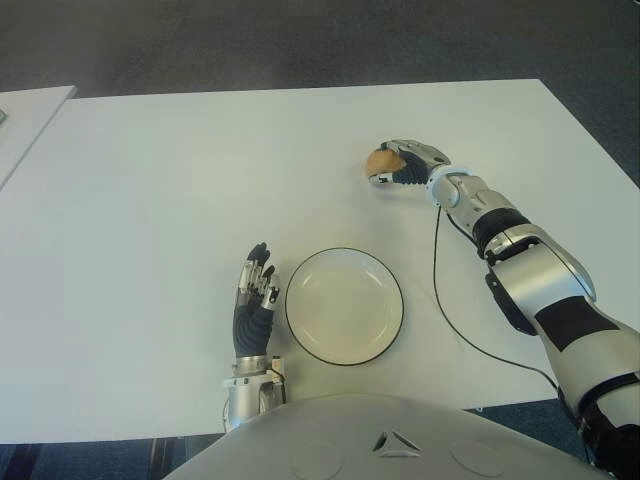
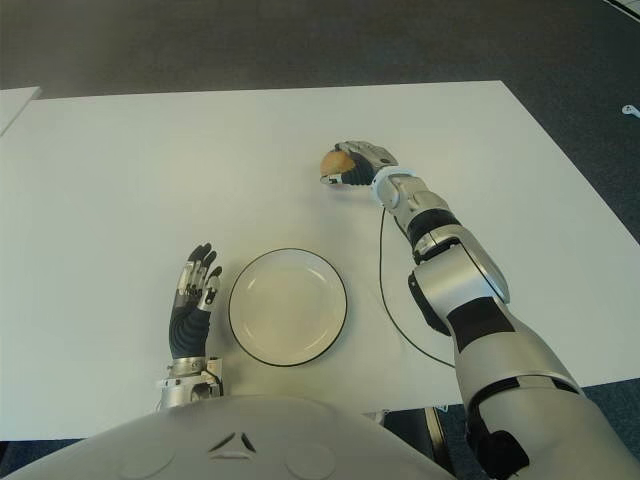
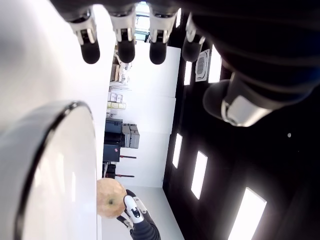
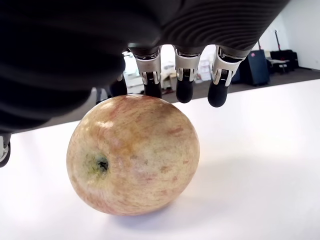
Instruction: Put the apples into the plate.
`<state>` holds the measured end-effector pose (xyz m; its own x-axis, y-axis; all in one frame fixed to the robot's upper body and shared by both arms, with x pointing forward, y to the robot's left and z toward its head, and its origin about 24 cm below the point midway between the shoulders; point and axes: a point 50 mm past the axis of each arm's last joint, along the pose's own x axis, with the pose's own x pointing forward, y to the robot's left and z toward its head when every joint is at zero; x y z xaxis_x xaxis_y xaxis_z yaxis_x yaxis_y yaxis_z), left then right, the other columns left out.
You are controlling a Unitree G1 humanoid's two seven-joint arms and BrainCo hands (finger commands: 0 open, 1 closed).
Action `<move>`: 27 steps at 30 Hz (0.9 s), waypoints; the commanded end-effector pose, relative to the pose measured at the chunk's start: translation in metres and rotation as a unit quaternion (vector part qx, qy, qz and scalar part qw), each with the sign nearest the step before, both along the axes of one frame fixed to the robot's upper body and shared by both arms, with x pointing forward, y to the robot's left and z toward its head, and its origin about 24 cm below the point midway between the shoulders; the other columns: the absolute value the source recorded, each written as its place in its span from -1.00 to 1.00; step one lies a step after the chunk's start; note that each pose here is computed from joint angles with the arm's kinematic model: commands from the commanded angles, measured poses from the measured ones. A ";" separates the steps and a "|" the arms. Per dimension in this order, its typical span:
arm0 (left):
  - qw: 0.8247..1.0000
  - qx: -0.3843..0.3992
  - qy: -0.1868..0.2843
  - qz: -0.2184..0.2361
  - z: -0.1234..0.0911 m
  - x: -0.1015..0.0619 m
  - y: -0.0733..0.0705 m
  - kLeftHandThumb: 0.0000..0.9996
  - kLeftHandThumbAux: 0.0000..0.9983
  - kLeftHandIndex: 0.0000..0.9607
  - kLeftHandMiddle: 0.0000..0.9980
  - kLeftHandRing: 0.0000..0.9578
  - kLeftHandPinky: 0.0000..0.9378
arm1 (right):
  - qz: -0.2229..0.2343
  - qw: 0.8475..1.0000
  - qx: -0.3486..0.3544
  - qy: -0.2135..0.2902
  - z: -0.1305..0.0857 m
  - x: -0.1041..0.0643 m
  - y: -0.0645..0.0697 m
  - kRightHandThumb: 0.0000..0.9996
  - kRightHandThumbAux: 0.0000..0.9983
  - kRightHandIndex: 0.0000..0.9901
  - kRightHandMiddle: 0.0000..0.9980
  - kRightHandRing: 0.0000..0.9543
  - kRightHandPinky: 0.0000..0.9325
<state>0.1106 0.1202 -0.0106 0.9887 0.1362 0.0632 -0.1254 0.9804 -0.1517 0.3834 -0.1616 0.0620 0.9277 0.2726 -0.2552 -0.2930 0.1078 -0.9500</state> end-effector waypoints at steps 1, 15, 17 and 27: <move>1.000 -0.005 0.018 0.015 -0.002 -0.007 -0.002 -0.72 -0.03 -0.88 -0.85 -0.87 -0.84 | -0.008 0.999 -0.007 0.035 -0.022 -0.010 -0.001 -0.75 -0.43 -1.00 -1.00 -1.00 -1.00; 0.999 -0.003 0.035 0.027 -0.005 -0.012 0.001 -0.69 0.01 -0.89 -0.85 -0.88 -0.86 | -0.011 0.999 -0.014 0.039 -0.029 -0.014 0.000 -0.77 -0.41 -1.00 -1.00 -1.00 -1.00; 0.999 -0.002 0.035 0.029 -0.005 -0.012 0.001 -0.69 0.01 -0.88 -0.84 -0.87 -0.85 | -0.013 0.999 -0.013 0.041 -0.030 -0.014 0.000 -0.77 -0.40 -1.00 -1.00 -1.00 -1.00; 0.999 -0.012 0.032 0.036 -0.005 -0.014 0.002 -0.67 -0.02 -0.87 -0.84 -0.87 -0.86 | -0.023 0.998 -0.012 0.050 -0.036 -0.017 -0.003 -0.77 -0.41 -1.00 -1.00 -1.00 -1.00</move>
